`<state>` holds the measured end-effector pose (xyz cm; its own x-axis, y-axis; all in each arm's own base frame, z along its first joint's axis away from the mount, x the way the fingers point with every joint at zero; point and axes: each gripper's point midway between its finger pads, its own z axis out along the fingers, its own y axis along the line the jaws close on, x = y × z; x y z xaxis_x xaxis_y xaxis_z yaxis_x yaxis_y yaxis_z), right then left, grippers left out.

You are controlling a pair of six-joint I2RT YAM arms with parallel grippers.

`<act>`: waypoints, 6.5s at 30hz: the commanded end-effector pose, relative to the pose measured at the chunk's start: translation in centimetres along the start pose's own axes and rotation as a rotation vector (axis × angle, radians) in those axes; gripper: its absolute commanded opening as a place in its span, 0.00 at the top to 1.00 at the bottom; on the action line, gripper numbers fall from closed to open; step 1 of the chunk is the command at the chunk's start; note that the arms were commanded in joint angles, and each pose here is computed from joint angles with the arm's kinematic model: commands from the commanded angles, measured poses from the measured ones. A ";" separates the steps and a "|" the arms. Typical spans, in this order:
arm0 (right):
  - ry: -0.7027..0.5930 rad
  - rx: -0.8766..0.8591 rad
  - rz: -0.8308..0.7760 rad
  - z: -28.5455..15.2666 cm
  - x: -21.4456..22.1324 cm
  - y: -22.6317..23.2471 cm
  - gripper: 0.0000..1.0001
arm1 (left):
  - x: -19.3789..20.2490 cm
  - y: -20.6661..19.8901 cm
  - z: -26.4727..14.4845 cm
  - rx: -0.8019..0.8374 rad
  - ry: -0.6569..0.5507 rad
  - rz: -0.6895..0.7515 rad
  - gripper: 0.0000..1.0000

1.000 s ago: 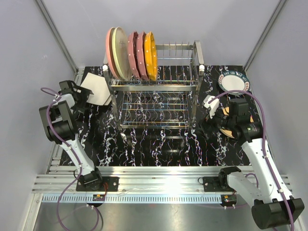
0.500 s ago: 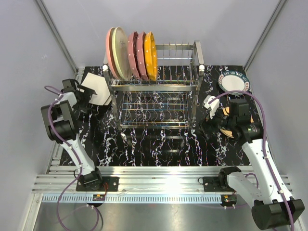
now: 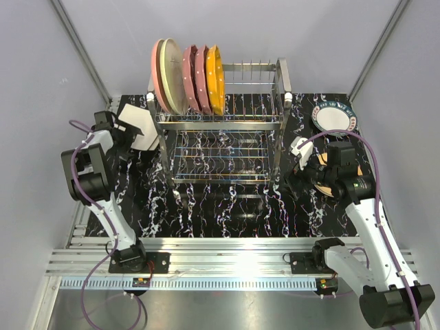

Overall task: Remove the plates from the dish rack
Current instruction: Place the plate on the table, then grab a plate with the right arm, then place the plate on the table

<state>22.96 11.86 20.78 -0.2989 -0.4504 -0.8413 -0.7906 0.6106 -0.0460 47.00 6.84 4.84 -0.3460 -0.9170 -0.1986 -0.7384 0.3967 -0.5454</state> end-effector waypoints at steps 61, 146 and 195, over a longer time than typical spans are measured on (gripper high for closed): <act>-0.311 -0.167 0.057 -9.1 -26.5 2.6 0.02 | 11.4 -1.2 -32.2 0.743 -0.696 0.912 0.01; -0.699 -0.275 0.296 -0.6 -44.0 2.7 1.00 | 11.5 -0.8 -33.7 0.767 -0.765 0.920 0.01; -0.850 0.015 -0.081 -15.9 -42.7 3.2 1.00 | 11.7 -0.9 -33.8 0.781 -0.765 0.923 0.01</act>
<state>26.53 26.03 58.61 -0.0360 0.0883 -0.9954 -0.8491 0.5226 0.0771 24.18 -2.82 29.47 0.0128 -0.2639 -0.9645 0.1526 0.9538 -0.2589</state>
